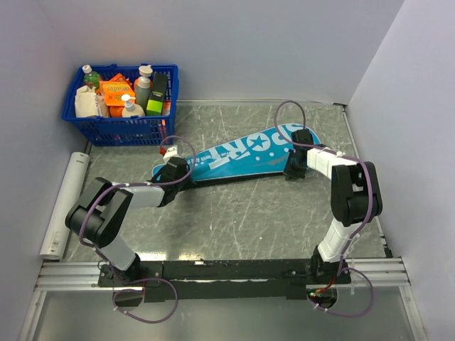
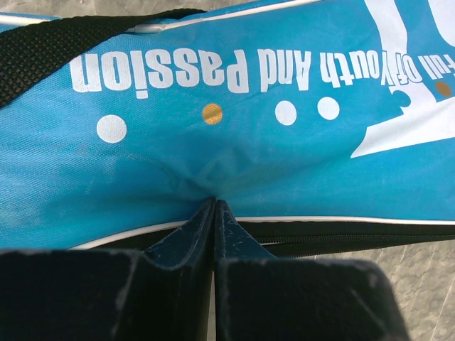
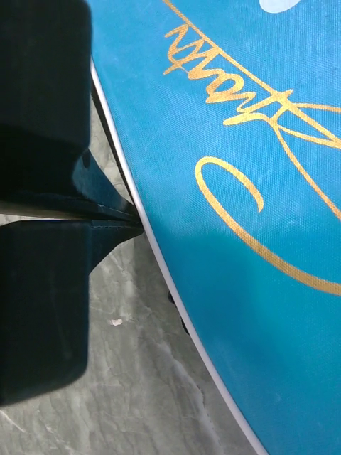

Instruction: Pack up the badminton gear

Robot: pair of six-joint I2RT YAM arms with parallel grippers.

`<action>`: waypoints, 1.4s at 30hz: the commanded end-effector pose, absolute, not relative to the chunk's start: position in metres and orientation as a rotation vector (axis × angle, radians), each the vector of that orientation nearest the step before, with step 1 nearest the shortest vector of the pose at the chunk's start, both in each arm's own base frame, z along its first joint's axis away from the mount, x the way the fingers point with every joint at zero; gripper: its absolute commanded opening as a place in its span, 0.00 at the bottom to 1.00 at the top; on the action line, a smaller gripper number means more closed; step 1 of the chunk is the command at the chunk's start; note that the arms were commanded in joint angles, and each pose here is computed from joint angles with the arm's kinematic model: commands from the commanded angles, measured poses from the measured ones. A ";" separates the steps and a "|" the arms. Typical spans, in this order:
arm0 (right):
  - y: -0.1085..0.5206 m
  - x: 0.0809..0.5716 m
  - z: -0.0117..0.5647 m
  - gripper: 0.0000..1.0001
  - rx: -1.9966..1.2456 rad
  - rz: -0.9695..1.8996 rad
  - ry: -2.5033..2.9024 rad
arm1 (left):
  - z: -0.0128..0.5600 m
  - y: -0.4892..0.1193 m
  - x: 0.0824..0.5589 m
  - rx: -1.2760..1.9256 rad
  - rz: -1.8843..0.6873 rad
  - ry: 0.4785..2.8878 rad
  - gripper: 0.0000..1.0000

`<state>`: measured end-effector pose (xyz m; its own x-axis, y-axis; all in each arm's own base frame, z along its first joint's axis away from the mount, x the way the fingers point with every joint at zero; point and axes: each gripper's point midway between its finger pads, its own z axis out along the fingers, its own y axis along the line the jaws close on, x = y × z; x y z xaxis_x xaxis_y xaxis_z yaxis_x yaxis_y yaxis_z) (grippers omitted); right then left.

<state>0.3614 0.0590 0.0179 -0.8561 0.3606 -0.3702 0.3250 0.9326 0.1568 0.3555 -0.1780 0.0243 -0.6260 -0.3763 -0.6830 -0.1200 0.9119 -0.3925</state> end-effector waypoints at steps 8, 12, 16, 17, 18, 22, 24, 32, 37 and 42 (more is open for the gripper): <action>0.092 0.379 0.035 0.00 0.387 0.181 2.638 | -0.023 -0.171 0.313 -0.292 -0.318 2.459 0.09; 0.137 0.382 0.044 0.00 0.283 0.240 2.637 | -0.024 -0.171 0.313 -0.291 -0.320 2.463 0.08; 0.183 0.380 0.054 0.00 0.187 0.351 2.638 | -0.025 -0.172 0.312 -0.287 -0.325 2.468 0.08; 0.197 0.382 0.060 0.00 0.160 0.405 2.629 | -0.025 -0.173 0.313 -0.287 -0.326 2.466 0.08; 0.207 0.382 0.060 0.00 0.143 0.434 2.632 | -0.025 -0.173 0.313 -0.286 -0.327 2.467 0.08; 0.259 0.374 0.066 0.00 0.034 0.579 2.645 | -0.024 -0.174 0.312 -0.282 -0.337 2.467 0.08; 0.282 0.372 0.066 0.00 -0.007 0.657 2.656 | -0.022 -0.175 0.313 -0.283 -0.344 2.459 0.08; 0.365 0.340 0.052 0.00 -0.209 0.879 2.704 | -0.015 -0.179 0.313 -0.272 -0.384 2.447 0.07; 0.383 0.323 0.050 0.00 -0.262 0.981 2.719 | -0.005 -0.185 0.314 -0.257 -0.434 2.422 0.06; 0.366 0.320 0.059 0.00 -0.245 0.922 2.707 | 0.023 -0.195 0.316 -0.218 -0.523 2.356 0.08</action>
<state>0.3172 0.3658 0.0302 -0.9612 -0.0913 -0.2602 -0.2232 0.8116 0.5399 0.3474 -0.1871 0.0281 -0.6566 -0.3615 -0.6620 -0.0723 0.9038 -0.4219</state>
